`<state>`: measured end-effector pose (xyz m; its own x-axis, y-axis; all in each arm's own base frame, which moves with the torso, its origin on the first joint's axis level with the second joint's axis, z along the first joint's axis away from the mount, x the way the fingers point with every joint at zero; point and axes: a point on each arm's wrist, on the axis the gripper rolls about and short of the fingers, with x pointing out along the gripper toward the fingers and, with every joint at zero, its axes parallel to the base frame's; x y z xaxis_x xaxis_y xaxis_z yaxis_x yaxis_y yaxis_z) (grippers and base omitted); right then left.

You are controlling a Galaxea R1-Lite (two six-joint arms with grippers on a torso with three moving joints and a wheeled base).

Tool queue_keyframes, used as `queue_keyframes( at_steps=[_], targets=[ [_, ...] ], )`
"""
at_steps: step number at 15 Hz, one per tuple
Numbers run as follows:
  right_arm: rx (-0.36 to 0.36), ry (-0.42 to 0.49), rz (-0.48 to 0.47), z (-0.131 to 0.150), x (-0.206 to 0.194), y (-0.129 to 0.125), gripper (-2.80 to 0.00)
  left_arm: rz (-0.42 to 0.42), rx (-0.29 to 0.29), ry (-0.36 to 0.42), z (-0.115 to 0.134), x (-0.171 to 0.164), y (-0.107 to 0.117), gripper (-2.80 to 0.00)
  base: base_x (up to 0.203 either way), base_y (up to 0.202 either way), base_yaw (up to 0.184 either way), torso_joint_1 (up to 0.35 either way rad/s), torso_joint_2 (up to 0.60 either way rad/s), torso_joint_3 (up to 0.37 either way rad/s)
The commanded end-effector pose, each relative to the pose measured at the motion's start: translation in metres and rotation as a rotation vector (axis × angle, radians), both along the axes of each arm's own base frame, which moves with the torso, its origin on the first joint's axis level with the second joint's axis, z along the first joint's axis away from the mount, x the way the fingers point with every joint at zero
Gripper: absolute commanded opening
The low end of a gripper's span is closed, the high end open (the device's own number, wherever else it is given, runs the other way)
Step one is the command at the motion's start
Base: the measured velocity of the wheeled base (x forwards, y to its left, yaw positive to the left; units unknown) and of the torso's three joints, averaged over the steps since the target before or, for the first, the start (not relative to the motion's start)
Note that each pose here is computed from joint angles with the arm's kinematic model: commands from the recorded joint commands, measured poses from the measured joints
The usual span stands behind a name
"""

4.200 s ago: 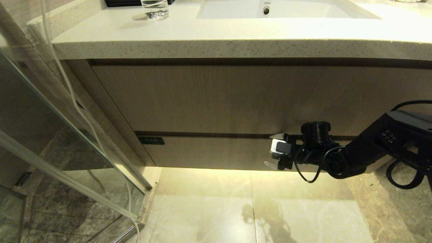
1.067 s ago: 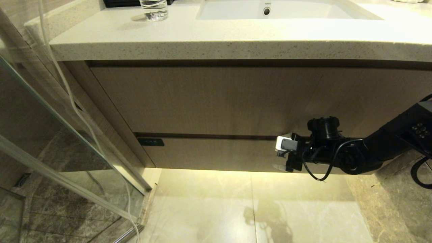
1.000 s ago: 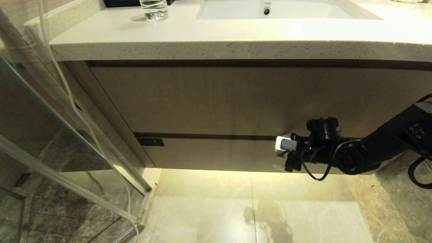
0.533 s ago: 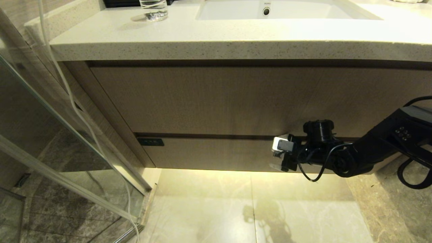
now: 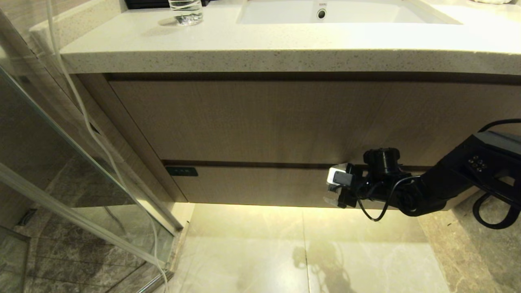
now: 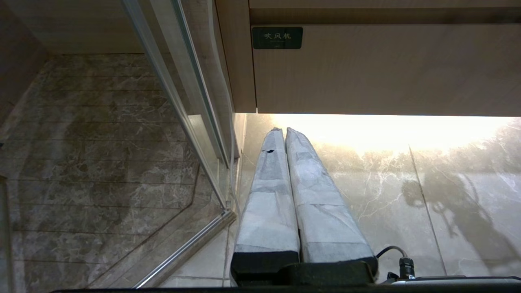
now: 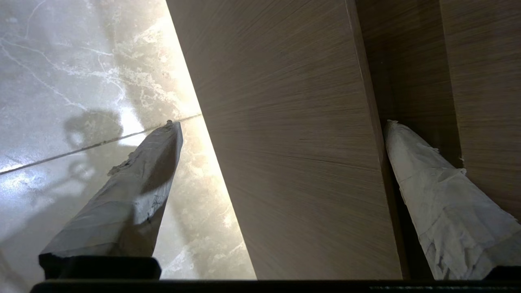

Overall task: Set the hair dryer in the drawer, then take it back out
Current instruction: Pull open the drawer

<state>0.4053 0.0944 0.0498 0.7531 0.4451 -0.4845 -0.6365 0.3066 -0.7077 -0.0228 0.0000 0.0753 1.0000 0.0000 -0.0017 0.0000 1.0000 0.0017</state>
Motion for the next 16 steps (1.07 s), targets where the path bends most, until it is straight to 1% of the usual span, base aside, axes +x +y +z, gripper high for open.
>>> queue_keyframes(
  at_steps=[1,3,4,9,16],
  targets=[
    [-0.017,0.063,0.007,-0.012,-0.003,0.0,0.0,0.0,0.0,0.0,0.0,0.0,0.0,-2.8,0.0,0.0,0.0,0.0,0.0,0.0],
    [-0.033,0.133,0.012,-0.018,-0.007,-0.001,0.0,0.0,0.0,0.0,0.0,0.0,0.0,-2.8,0.0,0.0,0.0,0.0,0.0,0.0],
    [-0.036,0.147,0.011,-0.019,-0.008,-0.001,0.0,0.0,0.0,0.0,0.0,0.0,0.0,-2.8,0.0,0.0,0.0,0.0,0.0,0.0],
    [-0.041,0.17,0.011,-0.016,-0.012,-0.002,0.0,0.0,0.0,0.0,0.0,0.0,0.0,-2.8,0.0,0.0,0.0,0.0,0.0,0.0],
    [-0.066,0.238,0.022,-0.012,-0.027,-0.001,0.0,0.0,0.0,0.0,0.0,0.0,0.0,-2.8,0.0,0.0,0.0,0.0,0.0,0.0]
  ],
)
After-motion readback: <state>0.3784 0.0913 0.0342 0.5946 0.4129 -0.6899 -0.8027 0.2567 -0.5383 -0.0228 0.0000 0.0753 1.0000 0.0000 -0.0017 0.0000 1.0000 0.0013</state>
